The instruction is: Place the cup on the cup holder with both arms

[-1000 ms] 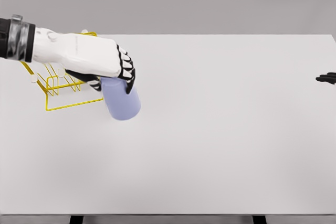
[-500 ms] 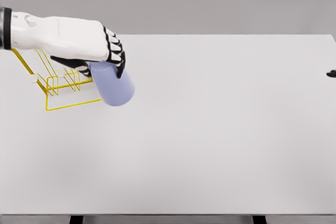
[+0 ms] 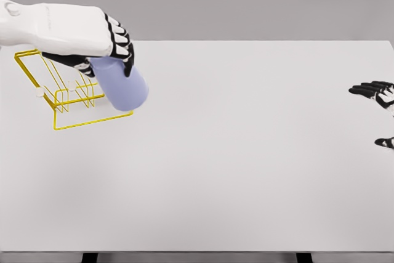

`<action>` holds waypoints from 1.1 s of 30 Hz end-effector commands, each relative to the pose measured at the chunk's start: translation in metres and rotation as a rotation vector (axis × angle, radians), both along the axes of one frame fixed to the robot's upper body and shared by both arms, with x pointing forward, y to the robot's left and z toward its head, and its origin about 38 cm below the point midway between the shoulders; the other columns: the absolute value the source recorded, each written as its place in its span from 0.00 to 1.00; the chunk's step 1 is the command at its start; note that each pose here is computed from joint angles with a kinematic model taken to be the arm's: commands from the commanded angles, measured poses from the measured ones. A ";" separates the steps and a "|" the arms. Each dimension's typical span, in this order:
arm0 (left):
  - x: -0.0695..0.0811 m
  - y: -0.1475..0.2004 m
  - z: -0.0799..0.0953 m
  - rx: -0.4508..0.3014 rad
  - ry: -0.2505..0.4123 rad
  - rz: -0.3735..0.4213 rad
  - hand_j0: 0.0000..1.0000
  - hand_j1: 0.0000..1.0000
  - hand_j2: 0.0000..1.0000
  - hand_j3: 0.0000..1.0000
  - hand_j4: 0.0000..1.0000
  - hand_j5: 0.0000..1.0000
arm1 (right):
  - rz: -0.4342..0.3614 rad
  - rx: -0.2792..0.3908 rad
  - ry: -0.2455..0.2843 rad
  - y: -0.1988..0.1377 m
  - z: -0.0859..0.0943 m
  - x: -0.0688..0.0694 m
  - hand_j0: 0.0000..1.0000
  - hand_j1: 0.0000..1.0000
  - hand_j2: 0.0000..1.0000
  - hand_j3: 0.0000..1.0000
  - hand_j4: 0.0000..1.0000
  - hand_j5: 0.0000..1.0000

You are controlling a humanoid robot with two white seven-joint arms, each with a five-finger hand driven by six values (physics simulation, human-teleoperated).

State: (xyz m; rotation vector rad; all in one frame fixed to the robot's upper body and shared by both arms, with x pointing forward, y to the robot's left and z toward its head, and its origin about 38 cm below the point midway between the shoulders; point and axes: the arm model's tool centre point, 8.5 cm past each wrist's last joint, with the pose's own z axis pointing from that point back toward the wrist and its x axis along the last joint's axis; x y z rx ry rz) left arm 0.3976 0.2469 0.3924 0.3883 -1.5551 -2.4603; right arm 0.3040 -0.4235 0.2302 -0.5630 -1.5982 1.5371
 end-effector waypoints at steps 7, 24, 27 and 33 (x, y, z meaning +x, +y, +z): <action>0.001 0.012 0.008 -0.005 -0.021 0.037 0.49 0.49 0.49 0.49 0.49 0.49 | 0.279 -0.090 0.185 0.079 -0.051 0.016 1.00 1.00 1.00 1.00 1.00 1.00; 0.013 0.040 0.004 0.004 -0.009 0.131 0.49 0.49 0.49 0.49 0.49 0.49 | 0.269 -0.064 0.123 0.083 -0.037 0.026 1.00 1.00 1.00 1.00 1.00 1.00; 0.016 0.044 0.002 0.003 -0.005 0.148 0.49 0.49 0.49 0.49 0.49 0.49 | 0.269 -0.067 0.132 0.082 -0.039 0.024 1.00 1.00 1.00 1.00 1.00 1.00; 0.021 0.049 0.000 0.012 -0.006 0.169 0.49 0.49 0.49 0.49 0.49 0.49 | 0.267 -0.075 0.133 0.081 -0.038 0.024 1.00 1.00 1.00 1.00 1.00 1.00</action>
